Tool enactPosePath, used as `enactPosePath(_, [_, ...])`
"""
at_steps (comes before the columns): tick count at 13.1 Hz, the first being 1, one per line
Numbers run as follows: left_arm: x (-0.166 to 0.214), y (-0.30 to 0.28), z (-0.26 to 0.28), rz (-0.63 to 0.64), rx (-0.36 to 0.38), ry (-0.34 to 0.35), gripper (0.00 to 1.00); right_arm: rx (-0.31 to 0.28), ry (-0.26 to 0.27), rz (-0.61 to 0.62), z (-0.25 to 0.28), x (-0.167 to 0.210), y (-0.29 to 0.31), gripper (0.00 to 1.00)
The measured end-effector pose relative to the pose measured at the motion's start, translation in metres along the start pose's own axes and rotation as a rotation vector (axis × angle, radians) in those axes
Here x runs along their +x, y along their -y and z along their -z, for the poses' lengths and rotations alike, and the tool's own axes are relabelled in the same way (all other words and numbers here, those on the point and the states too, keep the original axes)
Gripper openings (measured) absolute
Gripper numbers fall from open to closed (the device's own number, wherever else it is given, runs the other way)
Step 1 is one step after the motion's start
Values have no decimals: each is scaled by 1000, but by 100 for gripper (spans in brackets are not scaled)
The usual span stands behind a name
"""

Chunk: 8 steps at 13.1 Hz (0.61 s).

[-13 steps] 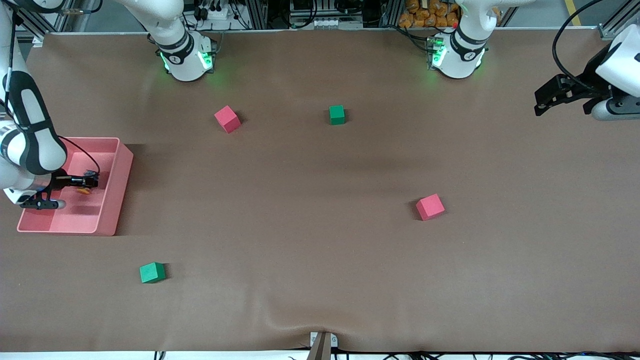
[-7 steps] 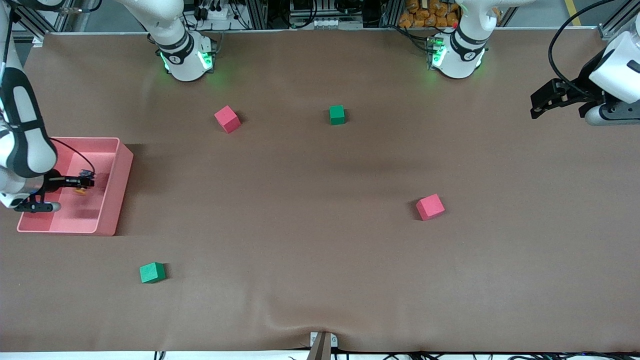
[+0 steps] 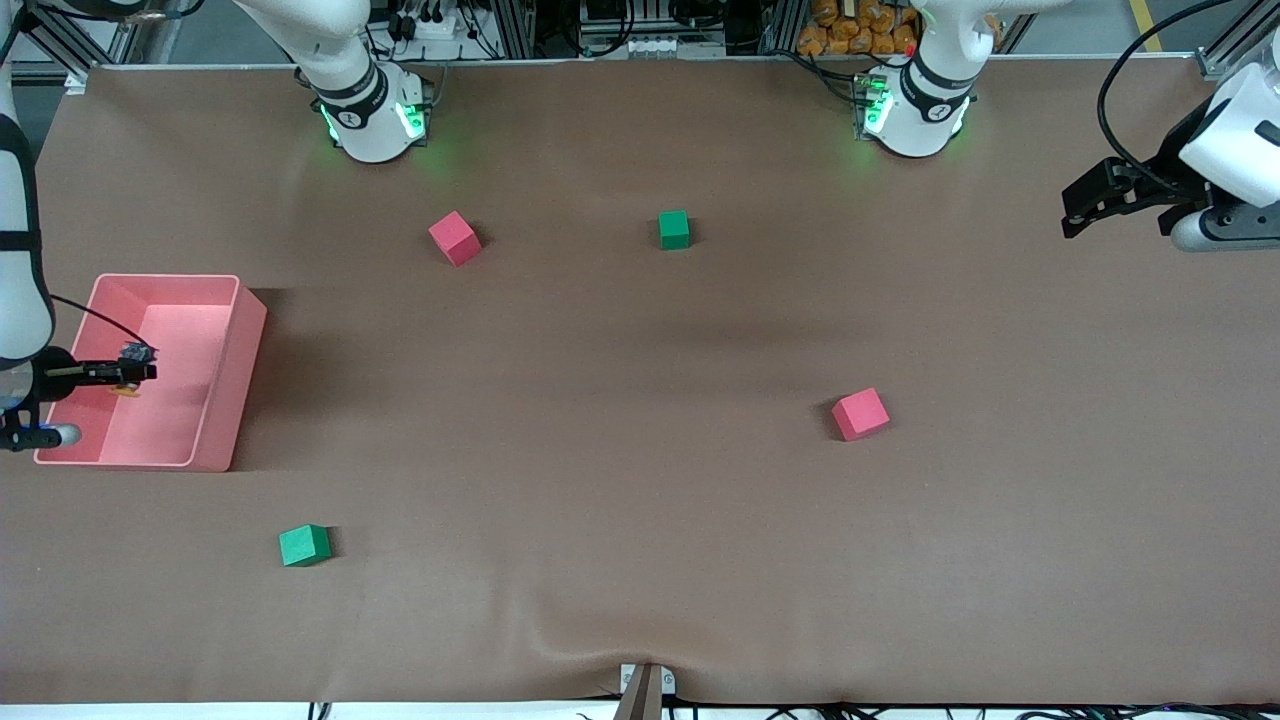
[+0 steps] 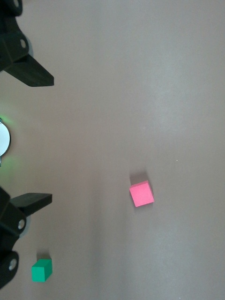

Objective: Place and upright button with both arms
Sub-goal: 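Carry the button with the right gripper to the table middle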

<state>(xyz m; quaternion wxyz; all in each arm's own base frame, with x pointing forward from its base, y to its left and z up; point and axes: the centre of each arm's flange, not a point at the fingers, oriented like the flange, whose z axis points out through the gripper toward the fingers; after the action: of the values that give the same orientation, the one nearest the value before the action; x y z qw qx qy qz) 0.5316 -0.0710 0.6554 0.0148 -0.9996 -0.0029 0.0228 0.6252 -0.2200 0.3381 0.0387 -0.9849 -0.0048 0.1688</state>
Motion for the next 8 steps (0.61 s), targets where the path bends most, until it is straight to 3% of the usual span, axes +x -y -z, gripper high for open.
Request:
enactPosePath(5, [1,2,-1,3,0,2,100,-73,-49,-46,45,34,184,44])
enactPosePath(8, [2,2,-2,4,0,4,100,29,-80,-66,34,39,330,44])
